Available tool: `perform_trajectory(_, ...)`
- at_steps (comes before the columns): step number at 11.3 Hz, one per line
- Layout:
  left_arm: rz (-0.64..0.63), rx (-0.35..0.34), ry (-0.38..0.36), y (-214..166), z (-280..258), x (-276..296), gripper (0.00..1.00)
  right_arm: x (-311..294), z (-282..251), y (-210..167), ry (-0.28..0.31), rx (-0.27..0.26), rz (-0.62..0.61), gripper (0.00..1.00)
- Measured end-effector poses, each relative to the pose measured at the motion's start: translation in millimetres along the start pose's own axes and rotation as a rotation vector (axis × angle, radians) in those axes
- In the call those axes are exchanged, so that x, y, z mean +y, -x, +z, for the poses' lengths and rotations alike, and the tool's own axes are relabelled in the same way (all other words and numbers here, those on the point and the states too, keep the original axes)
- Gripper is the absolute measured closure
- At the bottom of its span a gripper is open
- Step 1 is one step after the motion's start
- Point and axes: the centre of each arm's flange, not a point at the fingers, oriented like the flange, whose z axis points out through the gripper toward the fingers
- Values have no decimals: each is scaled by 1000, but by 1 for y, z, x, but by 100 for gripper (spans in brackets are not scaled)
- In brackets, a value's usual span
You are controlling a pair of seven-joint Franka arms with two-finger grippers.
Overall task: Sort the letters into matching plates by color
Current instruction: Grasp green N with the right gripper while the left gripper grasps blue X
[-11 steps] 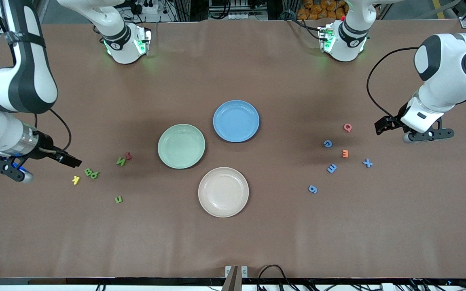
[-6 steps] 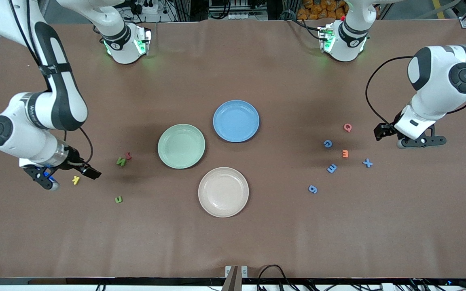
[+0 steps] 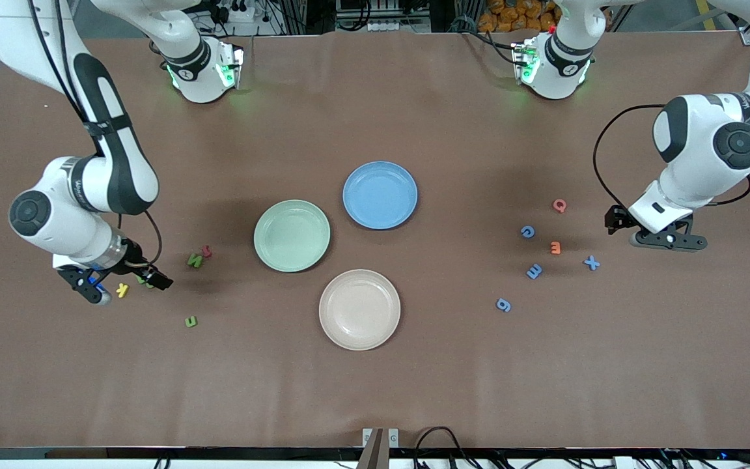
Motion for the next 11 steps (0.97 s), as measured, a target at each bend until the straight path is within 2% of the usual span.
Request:
perform_trajectory(3, 42, -6, 3, -1, 12, -2, 23, 3, 24, 3, 16, -13, 0, 0)
perform_trajectory(5, 77, 22, 1, -1, 16, 4, 22, 1, 39, 6, 16, -9, -5, 0)
perform_trajectory(8, 187, 33, -1, 3, 27, 11, 20, -1, 73, 13, 24, -10, -15, 0)
perform_trajectory(9, 217, 30, 1, 3, 32, 11, 10, -3, 81, 16, 27, -12, -22, 0)
perform_trajectory(11, 285, 19, 7, 3, 49, 13, 8, -11, 89, 28, 33, -21, -43, 0)
